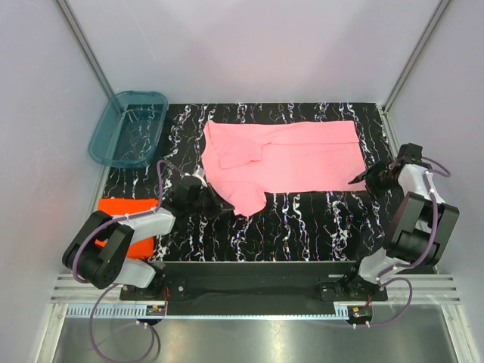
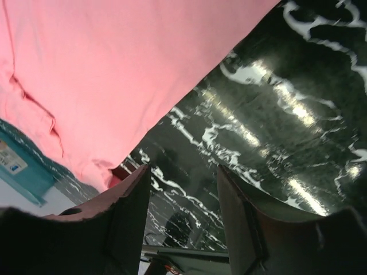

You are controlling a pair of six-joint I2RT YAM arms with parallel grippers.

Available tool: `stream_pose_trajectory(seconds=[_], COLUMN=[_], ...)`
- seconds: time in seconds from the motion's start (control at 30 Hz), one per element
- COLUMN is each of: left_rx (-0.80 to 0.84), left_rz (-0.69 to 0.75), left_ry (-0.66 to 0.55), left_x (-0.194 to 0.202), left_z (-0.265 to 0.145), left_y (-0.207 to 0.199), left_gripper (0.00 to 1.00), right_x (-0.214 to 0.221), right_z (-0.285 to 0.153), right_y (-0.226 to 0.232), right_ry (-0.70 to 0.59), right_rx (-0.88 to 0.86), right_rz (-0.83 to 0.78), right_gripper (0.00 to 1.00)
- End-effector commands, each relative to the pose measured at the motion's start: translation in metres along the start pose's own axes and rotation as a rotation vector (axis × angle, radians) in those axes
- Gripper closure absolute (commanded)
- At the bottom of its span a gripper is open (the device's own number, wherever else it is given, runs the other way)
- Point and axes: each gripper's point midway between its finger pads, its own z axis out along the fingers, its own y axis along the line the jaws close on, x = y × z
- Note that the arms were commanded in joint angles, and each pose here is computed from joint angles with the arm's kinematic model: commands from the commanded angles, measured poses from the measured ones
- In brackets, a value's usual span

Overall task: Fold and stack the t-shirts
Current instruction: Fold the tshirt

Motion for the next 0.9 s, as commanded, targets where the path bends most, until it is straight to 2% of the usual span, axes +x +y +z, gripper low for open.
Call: stream_pose_trajectory(seconds=[0.0, 0.13, 0.27, 0.87], left_rx=[0.104, 0.156, 0.183, 0.205], left_rz=[0.099, 0.158, 0.186, 0.189], left_ry=[0.019, 0.044, 0.069, 0.126], left_x=[-0.012, -0.014, -0.012, 0.006], left_z=[-0.005, -0.005, -0.005, -0.025], left_y=[-0.037, -0.055, -0.061, -0.049], left_gripper=[1.00, 1.00, 1.00, 1.00], right_x=[-0.021, -0.045, -0.059, -0.092], right_z=[0.017, 0.023, 0.030, 0.057], right_y=[-0.014, -0.030, -0.046, -0.052], right_ry=[-0.030, -0.048, -0.055, -0.101], right_rx=[0.032, 0.066, 0.103, 0.044], right_rz=[0.002, 0.015, 0.048, 0.098], right_gripper=[0.43, 0.47, 0.57, 0.60])
